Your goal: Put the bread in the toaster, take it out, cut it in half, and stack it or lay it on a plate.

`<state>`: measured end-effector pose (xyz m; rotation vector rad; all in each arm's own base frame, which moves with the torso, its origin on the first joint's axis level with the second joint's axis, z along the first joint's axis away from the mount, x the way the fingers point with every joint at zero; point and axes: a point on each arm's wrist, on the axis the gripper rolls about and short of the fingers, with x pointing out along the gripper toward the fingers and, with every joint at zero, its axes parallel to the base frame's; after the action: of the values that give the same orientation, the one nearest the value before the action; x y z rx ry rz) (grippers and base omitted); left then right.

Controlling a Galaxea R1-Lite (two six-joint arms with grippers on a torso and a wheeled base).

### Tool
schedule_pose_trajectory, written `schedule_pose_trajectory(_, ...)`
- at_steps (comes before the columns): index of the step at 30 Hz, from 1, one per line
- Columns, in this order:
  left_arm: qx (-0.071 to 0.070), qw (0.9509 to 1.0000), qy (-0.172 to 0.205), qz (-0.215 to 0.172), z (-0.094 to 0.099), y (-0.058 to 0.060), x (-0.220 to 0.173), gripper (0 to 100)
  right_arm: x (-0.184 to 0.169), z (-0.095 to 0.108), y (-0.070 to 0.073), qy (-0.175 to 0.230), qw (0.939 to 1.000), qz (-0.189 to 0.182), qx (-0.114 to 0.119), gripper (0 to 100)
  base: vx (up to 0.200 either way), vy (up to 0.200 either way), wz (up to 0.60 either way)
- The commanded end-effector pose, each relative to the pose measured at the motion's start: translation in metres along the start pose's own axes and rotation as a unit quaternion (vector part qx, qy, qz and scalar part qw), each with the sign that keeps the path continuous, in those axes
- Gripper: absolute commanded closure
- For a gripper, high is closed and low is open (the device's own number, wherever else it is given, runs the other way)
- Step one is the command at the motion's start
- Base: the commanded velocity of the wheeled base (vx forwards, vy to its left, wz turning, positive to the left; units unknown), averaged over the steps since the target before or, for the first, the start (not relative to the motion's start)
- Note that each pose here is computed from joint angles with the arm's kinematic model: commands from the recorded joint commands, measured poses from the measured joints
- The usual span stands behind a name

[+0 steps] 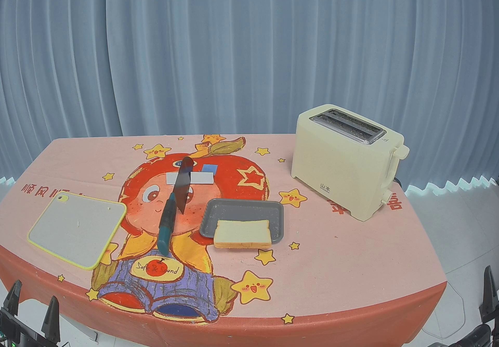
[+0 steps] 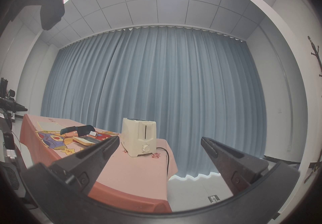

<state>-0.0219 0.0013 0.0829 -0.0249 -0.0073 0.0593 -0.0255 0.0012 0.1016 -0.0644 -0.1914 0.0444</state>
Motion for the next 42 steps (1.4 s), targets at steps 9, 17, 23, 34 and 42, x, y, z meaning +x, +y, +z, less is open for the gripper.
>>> schedule_pose_trajectory(9, 0.001, 1.0000, 0.009, 0.000, -0.005, 0.000, 0.001, 0, 0.014, 0.023, -0.003, 0.034, 0.9926, 0.048, 0.106, 0, 0.000, 0.000, 0.00)
schedule_pose_trajectory(17, 0.001, 1.0000, 0.009, 0.000, -0.005, 0.000, 0.001, 0, 0.025, 0.026, -0.003, 0.081, 0.9573, 0.064, 0.270, 0, 0.000, 0.000, 0.00)
schedule_pose_trajectory(23, 0.001, 1.0000, 0.009, 0.000, -0.005, 0.000, 0.001, 0, 0.030, 0.029, 0.000, 0.117, 0.9132, 0.093, 0.379, 0, 0.000, 0.000, 0.00)
schedule_pose_trajectory(34, 0.001, 1.0000, 0.009, 0.000, -0.005, 0.000, 0.001, 0, 0.055, 0.038, 0.004, 0.230, 0.7826, 0.110, 0.568, 0, 0.000, 0.000, 0.00)
schedule_pose_trajectory(42, 0.001, 1.0000, 0.009, 0.000, -0.005, 0.000, 0.001, 0, 0.062, 0.034, 0.009, 0.292, 0.7411, 0.132, 0.590, 0, 0.000, 0.000, 0.00)
